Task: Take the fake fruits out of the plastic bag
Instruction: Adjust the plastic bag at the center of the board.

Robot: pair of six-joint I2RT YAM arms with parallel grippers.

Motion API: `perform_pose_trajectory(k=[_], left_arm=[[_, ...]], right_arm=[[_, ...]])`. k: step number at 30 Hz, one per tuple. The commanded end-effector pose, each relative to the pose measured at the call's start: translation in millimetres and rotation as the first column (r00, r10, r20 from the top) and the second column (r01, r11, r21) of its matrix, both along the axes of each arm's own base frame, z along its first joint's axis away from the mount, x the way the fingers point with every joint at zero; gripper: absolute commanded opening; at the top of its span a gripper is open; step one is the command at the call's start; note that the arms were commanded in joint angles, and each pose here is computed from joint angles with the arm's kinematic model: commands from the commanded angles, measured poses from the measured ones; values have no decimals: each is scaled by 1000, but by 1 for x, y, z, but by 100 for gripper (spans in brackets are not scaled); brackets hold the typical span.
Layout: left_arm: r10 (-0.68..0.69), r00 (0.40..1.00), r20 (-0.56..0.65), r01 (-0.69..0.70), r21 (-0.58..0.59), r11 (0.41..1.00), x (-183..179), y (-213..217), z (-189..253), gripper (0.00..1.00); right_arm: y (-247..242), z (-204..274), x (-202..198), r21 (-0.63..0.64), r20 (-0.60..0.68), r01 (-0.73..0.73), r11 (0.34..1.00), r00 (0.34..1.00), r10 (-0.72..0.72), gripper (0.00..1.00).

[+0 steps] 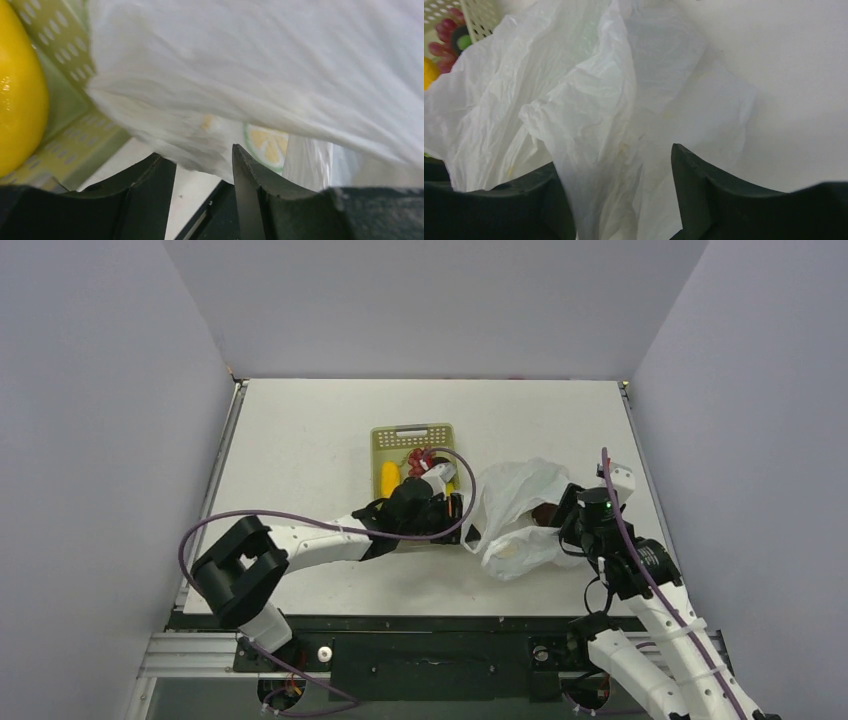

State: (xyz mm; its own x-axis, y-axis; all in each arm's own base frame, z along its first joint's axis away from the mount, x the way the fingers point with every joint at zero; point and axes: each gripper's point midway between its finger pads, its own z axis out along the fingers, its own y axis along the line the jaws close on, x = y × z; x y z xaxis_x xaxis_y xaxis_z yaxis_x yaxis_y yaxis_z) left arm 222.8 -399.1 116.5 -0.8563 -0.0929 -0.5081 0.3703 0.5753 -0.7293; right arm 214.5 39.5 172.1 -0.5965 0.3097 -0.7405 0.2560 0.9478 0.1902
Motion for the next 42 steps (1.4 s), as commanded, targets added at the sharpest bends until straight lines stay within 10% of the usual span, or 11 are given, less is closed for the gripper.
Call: perform_pose_trajectory(k=[1,13,26,29,34,42], left_arm=[[-87,983,164,107,-115,988,-20,-1,91,45],[-94,961,259,138,-157,978,-34,17,156,54],[-87,986,142,128,-314,941,-8,-40,142,58],[-8,989,148,65,-379,923,14,-44,151,40],[106,985,137,-39,-424,905,71,-47,147,24],[194,976,103,-109,-542,833,192,-47,156,3]], right_arm=[[9,27,-3,84,34,-8,996,999,5,63],[57,97,-18,81,45,-260,962,965,257,88],[49,23,-33,-16,-55,-82,996,995,81,89],[49,7,-33,-28,-67,-84,996,994,82,72],[36,-29,-45,-23,-94,-29,999,995,27,4],[26,-69,-53,128,-49,116,985,993,-110,0]])
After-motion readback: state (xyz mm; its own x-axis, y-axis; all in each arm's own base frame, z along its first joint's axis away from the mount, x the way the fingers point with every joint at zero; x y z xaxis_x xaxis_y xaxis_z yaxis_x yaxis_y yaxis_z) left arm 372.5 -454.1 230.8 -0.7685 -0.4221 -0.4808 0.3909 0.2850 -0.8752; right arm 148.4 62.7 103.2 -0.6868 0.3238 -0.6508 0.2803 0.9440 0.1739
